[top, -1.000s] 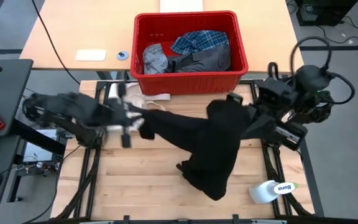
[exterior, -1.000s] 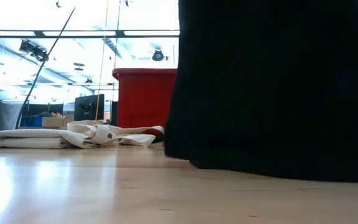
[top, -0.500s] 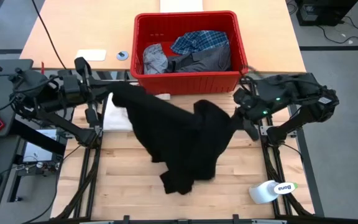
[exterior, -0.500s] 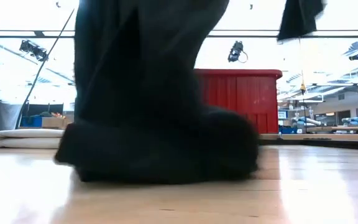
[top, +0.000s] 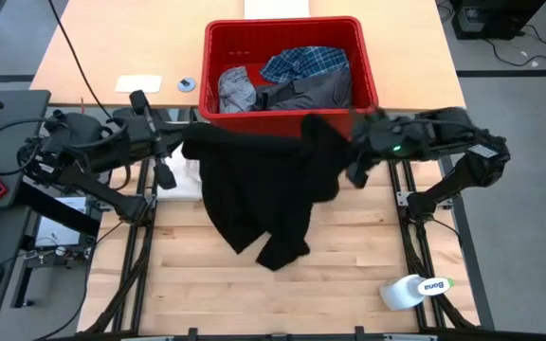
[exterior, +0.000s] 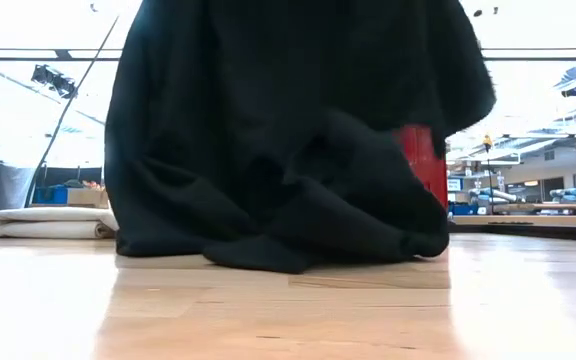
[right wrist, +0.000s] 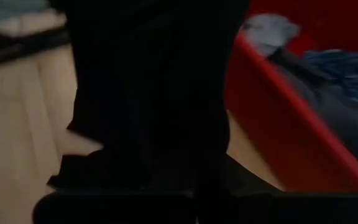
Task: Fold Laundry from Bin
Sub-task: Fold the black shirt
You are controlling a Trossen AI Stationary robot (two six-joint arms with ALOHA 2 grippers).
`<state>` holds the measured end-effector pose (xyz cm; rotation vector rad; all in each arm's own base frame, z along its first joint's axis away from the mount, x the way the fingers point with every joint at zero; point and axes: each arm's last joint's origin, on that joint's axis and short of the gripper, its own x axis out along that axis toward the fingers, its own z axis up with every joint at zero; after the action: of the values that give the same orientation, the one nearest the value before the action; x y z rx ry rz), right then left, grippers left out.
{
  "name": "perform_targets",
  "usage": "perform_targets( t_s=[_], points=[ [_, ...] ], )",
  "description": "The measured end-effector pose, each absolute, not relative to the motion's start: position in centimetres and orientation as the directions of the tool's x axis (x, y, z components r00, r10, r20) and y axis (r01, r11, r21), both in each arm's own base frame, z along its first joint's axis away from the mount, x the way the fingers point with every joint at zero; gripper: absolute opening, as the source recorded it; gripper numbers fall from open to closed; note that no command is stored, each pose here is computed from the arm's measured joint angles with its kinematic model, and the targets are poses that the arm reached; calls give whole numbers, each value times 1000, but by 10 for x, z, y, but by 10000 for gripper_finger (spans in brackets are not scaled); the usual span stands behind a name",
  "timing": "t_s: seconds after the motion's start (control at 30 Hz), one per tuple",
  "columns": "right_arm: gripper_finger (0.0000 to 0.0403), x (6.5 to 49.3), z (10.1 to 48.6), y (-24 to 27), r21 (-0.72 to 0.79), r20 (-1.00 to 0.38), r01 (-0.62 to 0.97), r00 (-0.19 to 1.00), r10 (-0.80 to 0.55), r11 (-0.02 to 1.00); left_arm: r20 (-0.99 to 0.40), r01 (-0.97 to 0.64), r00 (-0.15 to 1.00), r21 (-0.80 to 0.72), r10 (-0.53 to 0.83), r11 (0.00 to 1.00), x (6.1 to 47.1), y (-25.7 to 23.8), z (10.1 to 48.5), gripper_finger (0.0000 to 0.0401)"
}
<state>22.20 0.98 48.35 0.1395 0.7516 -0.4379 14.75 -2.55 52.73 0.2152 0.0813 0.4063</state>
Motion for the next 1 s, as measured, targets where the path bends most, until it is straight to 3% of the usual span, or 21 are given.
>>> perform_targets(
  t_s=[0.17,0.37,0.53,0.67,0.77,0.87,1.0],
  points=[
    [17,254,451,15,-48,-850,336,480,-215,941,-71,-353,922,246,380,903,160,-30,522,9],
    [18,300,394,25,48,-955,193,295,-11,980,-168,-277,934,214,315,937,175,-36,509,9],
    [18,312,353,27,29,-993,151,118,11,988,-291,-267,901,208,320,941,180,-38,493,9],
    [22,305,349,27,36,-993,184,114,15,982,-342,-277,885,158,316,948,175,-36,489,9],
    [40,305,347,28,69,-991,207,126,43,976,-355,-199,907,119,229,973,173,-38,489,9],
    [79,311,346,29,121,-981,232,178,80,965,-355,-115,924,107,146,988,172,-40,491,9],
    [146,323,339,29,126,-962,256,269,54,958,-319,-106,938,119,139,987,174,-40,495,9]
  ],
)
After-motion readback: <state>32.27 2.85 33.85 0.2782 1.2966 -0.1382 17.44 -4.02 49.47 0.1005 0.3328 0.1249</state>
